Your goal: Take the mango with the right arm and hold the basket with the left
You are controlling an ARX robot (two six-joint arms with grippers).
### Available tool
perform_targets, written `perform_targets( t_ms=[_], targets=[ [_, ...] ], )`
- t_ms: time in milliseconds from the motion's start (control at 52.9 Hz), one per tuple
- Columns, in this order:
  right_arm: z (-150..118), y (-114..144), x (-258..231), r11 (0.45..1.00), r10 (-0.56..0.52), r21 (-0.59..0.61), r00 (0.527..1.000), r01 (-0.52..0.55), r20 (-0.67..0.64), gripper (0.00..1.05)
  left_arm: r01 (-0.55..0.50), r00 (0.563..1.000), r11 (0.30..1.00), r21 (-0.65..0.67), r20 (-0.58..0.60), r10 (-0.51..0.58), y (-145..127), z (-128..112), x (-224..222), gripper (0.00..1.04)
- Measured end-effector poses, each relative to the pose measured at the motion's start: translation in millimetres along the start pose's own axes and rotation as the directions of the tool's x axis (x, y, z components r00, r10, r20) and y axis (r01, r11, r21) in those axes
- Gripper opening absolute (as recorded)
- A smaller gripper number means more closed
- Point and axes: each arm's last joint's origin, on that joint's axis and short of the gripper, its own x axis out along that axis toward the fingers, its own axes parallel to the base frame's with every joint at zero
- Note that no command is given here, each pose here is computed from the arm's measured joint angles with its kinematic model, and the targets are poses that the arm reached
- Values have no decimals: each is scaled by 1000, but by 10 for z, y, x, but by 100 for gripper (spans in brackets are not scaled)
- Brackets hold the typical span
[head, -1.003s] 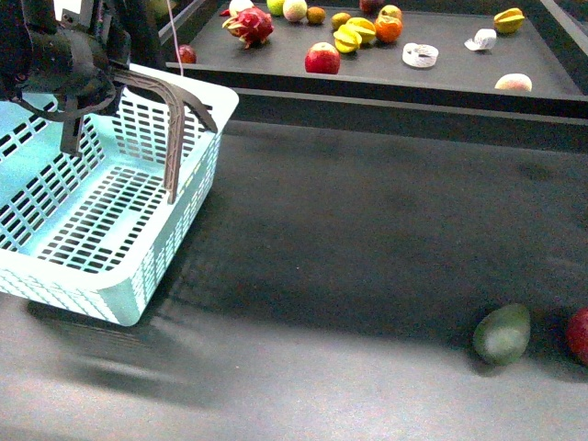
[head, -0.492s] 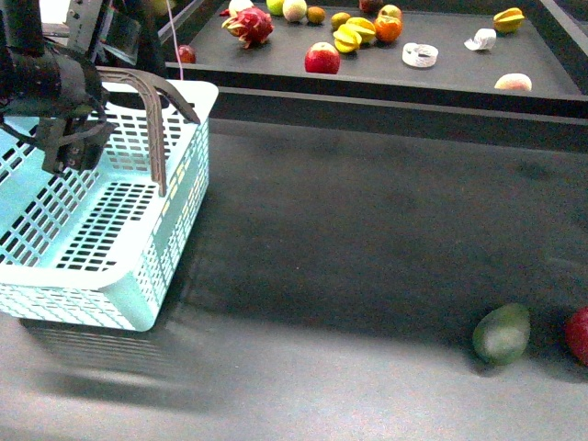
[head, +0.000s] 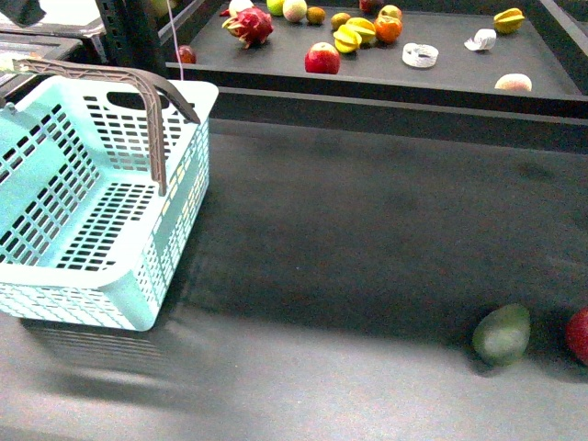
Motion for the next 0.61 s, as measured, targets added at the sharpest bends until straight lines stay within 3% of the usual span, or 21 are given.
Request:
perform_targets(
  t_ms=[303,605],
  targets=[
    [0,0,0,1000,0,0,1000,0,0,97,6,995,999,41,98,-10,246,256,-615,99],
    [0,0,0,1000,0,0,1000,0,0,97,-46,992,998,49,118,40,380,333,-700,99]
  ],
)
